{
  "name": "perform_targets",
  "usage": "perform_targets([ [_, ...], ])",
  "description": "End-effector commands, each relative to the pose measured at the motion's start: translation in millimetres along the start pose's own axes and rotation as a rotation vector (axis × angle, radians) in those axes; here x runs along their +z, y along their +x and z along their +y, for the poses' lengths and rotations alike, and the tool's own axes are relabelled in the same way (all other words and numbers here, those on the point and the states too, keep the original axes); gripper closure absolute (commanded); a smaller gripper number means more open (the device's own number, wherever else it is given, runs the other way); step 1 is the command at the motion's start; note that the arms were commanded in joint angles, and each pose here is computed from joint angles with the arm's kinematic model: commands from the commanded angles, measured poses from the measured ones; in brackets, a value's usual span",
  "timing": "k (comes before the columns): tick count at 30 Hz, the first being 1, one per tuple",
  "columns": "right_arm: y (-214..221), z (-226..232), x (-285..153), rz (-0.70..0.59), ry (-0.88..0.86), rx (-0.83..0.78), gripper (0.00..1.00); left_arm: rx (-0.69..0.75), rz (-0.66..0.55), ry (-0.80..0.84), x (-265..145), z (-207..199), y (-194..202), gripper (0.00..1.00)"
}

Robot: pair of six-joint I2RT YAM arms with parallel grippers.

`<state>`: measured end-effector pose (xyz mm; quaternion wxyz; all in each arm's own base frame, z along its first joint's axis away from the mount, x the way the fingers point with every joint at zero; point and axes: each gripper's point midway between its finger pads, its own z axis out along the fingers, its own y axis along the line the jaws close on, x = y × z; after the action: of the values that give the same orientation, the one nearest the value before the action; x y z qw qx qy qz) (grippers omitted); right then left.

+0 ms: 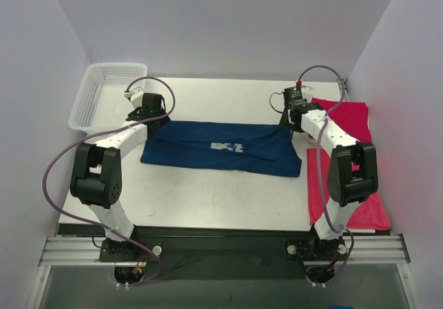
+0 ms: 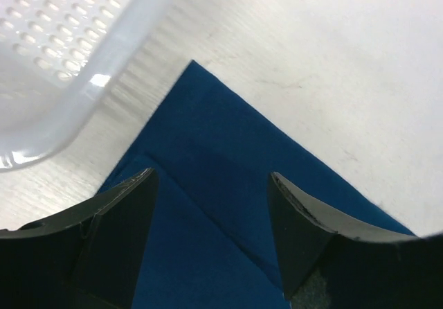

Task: Fold and stack the t-shirts
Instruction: Fold the other side of the tshirt into a rectangle

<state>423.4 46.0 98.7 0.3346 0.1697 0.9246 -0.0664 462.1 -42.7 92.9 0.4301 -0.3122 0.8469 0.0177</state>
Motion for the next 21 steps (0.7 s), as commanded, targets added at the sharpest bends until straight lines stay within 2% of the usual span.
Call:
perform_targets([
  [1, -18.4, 1.6, -3.7, -0.034, 0.001, 0.0, 0.65, 0.034, -0.033, 0.119, -22.4, -32.2, -10.4, 0.25],
  [6, -2.6, 6.6, -19.1, -0.006, -0.054, -0.01, 0.64, 0.073, -0.009, 0.168, -33.2, -44.9, 1.3, 0.24],
  [10, 36.3, 13.0, -34.1, 0.06, -0.112, -0.006, 0.66, 0.088, 0.027, 0.172, -34.8, -43.0, 12.8, 0.24],
  [11, 55.0, 13.9, -35.6, 0.093, -0.12, -0.021, 0.67, 0.086, 0.036, 0.168, -35.0, -41.9, 16.5, 0.24],
  [14, 74.2, 20.0, -51.0, 0.115, -0.169, -0.014, 0.69, 0.091, 0.06, 0.133, -32.0, -32.6, 25.8, 0.24],
  [21, 97.8, 26.6, -63.9, 0.133, -0.195, 0.001, 0.71, 0.104, 0.101, 0.058, -26.3, -13.9, 42.5, 0.24],
])
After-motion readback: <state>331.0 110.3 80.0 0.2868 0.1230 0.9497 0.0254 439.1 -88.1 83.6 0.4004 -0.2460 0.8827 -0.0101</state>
